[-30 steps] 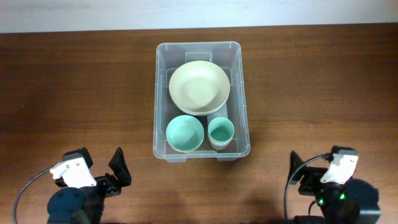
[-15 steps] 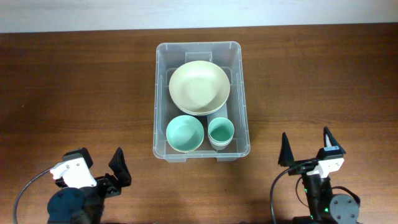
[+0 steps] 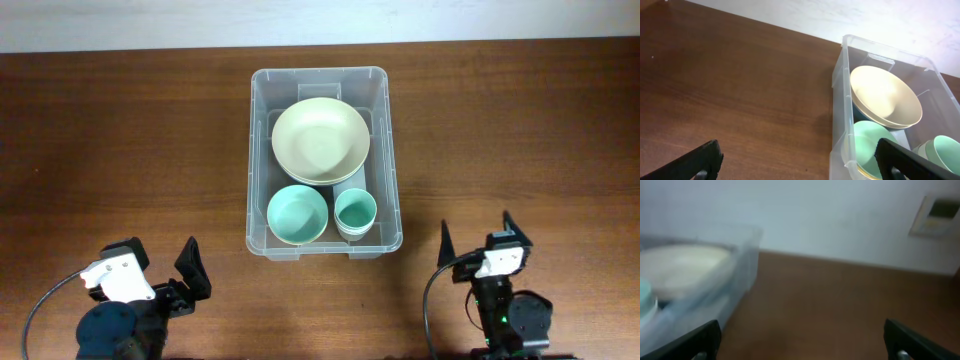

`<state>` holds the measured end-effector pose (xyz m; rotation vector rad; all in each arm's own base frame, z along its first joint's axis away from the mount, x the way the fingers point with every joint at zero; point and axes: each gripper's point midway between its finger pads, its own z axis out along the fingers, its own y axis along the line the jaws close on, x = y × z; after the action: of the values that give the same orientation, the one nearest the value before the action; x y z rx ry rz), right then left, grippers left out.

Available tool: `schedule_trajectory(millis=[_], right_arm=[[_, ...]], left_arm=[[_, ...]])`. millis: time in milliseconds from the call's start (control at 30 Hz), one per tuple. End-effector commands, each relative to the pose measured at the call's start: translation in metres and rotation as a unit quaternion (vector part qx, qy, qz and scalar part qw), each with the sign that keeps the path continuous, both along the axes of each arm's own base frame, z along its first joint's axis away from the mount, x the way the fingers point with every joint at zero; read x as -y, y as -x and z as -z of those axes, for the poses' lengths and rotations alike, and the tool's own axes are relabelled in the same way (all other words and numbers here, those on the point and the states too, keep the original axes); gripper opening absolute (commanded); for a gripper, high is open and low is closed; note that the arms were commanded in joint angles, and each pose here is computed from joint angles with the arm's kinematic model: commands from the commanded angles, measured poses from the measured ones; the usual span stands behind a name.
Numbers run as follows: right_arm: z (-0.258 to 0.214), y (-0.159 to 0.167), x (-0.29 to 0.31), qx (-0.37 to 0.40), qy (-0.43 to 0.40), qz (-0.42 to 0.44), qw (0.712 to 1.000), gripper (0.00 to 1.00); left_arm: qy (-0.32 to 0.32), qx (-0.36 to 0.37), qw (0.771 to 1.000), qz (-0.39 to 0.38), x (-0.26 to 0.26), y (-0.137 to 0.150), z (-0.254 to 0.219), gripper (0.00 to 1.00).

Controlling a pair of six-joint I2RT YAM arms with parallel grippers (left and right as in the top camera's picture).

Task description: Pack container

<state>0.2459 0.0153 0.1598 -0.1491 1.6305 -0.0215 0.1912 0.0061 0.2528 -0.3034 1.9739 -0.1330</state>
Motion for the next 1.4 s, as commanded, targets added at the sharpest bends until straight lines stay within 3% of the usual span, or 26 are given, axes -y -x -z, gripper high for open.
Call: schedule_trajectory(millis=[0, 1200, 1367], right_arm=[[0.003, 0.001, -0.005, -0.003, 0.005, -0.015, 1.0, 0.99], [0.002, 0.001, -0.005, -0.002, 0.005, -0.014, 1.0, 0.99], [0.002, 0.001, -0.005, -0.002, 0.005, -0.014, 1.0, 0.99]], left_arm=[[0.002, 0.002, 1.0, -0.001, 0.0, 0.001, 0.001, 1.0], [0.002, 0.001, 1.0, -0.001, 0.0, 0.001, 0.001, 1.0], [-0.017, -0.029, 0.999, -0.02, -0.009, 0.005, 0.018, 1.0]])
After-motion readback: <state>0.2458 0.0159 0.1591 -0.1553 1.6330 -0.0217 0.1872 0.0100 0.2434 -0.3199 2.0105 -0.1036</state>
